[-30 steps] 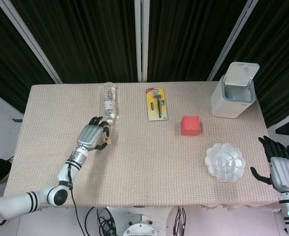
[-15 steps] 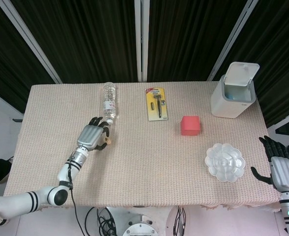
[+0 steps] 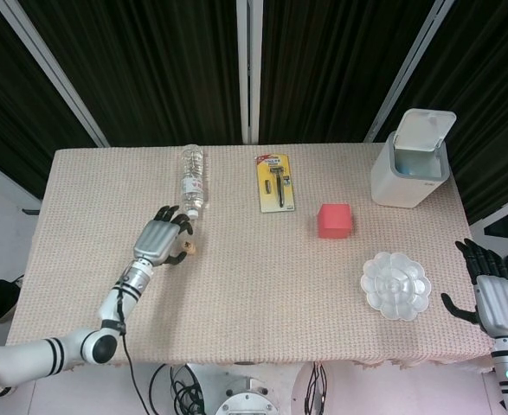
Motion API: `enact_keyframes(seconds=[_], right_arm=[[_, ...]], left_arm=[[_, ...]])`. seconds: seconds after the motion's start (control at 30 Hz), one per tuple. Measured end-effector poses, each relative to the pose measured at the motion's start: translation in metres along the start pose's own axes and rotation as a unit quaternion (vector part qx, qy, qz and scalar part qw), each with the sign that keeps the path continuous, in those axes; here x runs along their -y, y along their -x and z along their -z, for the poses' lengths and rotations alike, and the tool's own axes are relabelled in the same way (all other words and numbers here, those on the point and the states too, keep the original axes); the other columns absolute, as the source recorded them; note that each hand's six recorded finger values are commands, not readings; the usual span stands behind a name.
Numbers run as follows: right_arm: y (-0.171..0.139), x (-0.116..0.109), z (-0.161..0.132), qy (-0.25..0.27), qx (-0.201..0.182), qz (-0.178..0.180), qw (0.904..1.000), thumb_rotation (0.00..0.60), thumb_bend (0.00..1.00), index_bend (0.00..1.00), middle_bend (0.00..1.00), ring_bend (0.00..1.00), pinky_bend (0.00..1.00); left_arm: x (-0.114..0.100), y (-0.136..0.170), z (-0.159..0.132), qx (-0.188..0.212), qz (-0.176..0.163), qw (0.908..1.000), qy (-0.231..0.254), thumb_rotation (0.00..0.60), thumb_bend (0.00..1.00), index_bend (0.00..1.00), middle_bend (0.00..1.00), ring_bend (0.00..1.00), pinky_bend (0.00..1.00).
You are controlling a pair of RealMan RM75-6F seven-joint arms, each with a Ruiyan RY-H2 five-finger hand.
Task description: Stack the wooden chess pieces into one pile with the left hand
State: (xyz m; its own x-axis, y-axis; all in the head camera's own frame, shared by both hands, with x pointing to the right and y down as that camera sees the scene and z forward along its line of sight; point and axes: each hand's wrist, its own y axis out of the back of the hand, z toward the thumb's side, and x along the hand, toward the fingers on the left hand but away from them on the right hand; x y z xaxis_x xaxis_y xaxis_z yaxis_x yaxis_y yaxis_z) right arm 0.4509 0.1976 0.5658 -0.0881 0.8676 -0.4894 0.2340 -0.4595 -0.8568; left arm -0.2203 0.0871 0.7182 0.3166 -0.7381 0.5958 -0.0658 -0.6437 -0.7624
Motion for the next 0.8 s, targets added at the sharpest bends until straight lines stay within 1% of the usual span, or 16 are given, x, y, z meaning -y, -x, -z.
enact_keyframes(seconds=[0.13, 0.2, 0.27, 0.33, 0.37, 0.43, 0.47, 0.53, 0.57, 0.6, 0.67, 0.8], right_arm=[[0.0, 0.0, 0.0, 0.001, 0.0, 0.0, 1.0, 0.6, 0.24, 0.0, 0.0, 0.0, 0.0], [0.0, -0.001, 0.0, 0.002, 0.0, 0.0, 1.0, 0.6, 0.24, 0.0, 0.0, 0.0, 0.0], [0.0, -0.001, 0.0, 0.003, 0.0, 0.001, 1.0, 0.6, 0.24, 0.0, 0.0, 0.0, 0.0], [-0.001, -0.001, -0.001, 0.003, -0.001, 0.002, 1.0, 0.6, 0.24, 0.0, 0.0, 0.0, 0.0], [-0.001, -0.001, -0.002, 0.002, -0.003, 0.002, 1.0, 0.6, 0.24, 0.0, 0.0, 0.0, 0.0], [-0.001, 0.001, -0.005, 0.0, -0.007, 0.002, 1.0, 0.6, 0.24, 0.0, 0.0, 0.0, 0.0], [-0.001, 0.002, -0.008, -0.002, -0.012, 0.004, 0.9999, 0.6, 0.24, 0.0, 0.0, 0.0, 0.0], [-0.002, 0.003, -0.012, -0.005, -0.021, 0.011, 0.9997, 0.6, 0.24, 0.0, 0.0, 0.0, 0.0], [-0.002, 0.003, -0.015, -0.007, -0.028, 0.018, 0.9994, 0.6, 0.24, 0.0, 0.0, 0.0, 0.0], [-0.002, 0.003, -0.018, -0.009, -0.033, 0.022, 0.9992, 0.6, 0.24, 0.0, 0.0, 0.0, 0.0], [-0.004, 0.005, -0.022, -0.015, -0.044, 0.03, 0.9985, 0.6, 0.24, 0.0, 0.0, 0.0, 0.0], [-0.004, 0.009, -0.023, -0.026, -0.046, 0.022, 0.9983, 0.6, 0.24, 0.0, 0.0, 0.0, 0.0]], left_arm=[[-0.009, 0.014, -0.003, 0.009, -0.014, 0.9998, -0.008, 0.6, 0.29, 0.31, 0.18, 0.0, 0.0], [-0.016, 0.027, 0.0, 0.01, -0.031, 0.9993, -0.016, 0.6, 0.29, 0.28, 0.18, 0.0, 0.0], [-0.025, 0.042, 0.007, 0.007, -0.055, 0.9981, -0.027, 0.6, 0.29, 0.25, 0.17, 0.0, 0.0], [-0.031, 0.059, 0.015, 0.002, -0.079, 0.9962, -0.038, 0.6, 0.28, 0.16, 0.16, 0.0, 0.0], [-0.035, 0.071, 0.021, -0.002, -0.097, 0.9943, -0.045, 0.6, 0.27, 0.14, 0.15, 0.0, 0.0], [-0.039, 0.092, 0.033, -0.011, -0.124, 0.9907, -0.055, 0.6, 0.21, 0.09, 0.12, 0.0, 0.0], [-0.04, 0.108, 0.041, -0.018, -0.14, 0.988, -0.061, 0.6, 0.18, 0.07, 0.1, 0.0, 0.0], [-0.04, 0.132, 0.054, -0.032, -0.163, 0.9838, -0.068, 0.6, 0.07, 0.03, 0.04, 0.0, 0.0], [-0.038, 0.149, 0.063, -0.041, -0.175, 0.9811, -0.073, 0.6, 0.03, 0.03, 0.02, 0.0, 0.0], [-0.036, 0.161, 0.07, -0.047, -0.181, 0.9794, -0.075, 0.6, 0.01, 0.02, 0.01, 0.0, 0.0], [-0.03, 0.183, 0.081, -0.053, -0.187, 0.9779, -0.076, 0.6, 0.0, 0.02, 0.01, 0.0, 0.0], [-0.028, 0.2, 0.092, -0.052, -0.181, 0.9796, -0.07, 0.6, 0.0, 0.02, 0.01, 0.0, 0.0]])
